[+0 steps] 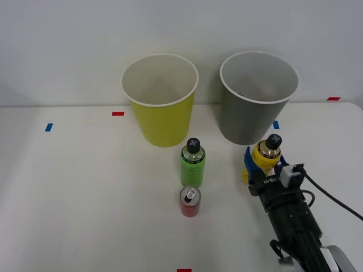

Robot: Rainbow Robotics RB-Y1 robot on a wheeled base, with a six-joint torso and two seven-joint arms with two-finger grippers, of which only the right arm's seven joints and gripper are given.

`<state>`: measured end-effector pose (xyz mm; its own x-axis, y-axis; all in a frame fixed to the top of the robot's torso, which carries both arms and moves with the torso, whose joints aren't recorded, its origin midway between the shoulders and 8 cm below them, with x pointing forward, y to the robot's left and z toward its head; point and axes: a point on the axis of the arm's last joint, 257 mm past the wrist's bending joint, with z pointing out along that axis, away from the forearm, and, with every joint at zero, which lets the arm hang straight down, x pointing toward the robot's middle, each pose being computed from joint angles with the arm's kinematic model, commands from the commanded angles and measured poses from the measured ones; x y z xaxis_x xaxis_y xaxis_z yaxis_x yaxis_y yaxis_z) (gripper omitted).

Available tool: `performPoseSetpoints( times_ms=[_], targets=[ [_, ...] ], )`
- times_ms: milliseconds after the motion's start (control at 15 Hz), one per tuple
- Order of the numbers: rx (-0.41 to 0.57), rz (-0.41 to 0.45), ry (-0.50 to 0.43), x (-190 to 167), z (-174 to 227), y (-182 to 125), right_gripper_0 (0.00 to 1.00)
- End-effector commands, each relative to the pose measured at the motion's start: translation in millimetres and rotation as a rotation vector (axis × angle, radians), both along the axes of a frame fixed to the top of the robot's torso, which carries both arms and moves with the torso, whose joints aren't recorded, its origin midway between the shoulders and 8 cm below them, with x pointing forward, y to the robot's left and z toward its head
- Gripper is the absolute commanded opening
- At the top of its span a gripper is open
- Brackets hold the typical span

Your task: Put cans in the gray bin, plastic bottles in the light green bin

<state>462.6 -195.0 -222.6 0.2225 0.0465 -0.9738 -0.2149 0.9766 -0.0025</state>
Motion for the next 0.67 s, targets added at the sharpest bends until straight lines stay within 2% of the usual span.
performPoseSetpoints(
  times_ms=[67, 467, 600, 667],
  targets=[
    [0.003, -0.001, 0.001, -0.7, -0.4, -3.2, 0.0],
    [0.012, -0.004, 0.003, -1.0, -0.6, -4.7, 0.0],
    [0.044, -0.002, -0.014, -8.2, 1.7, -8.0, 0.0],
    [0.091, 0.003, -0.04, -17.3, 6.8, -14.0, 0.0]
  ],
)
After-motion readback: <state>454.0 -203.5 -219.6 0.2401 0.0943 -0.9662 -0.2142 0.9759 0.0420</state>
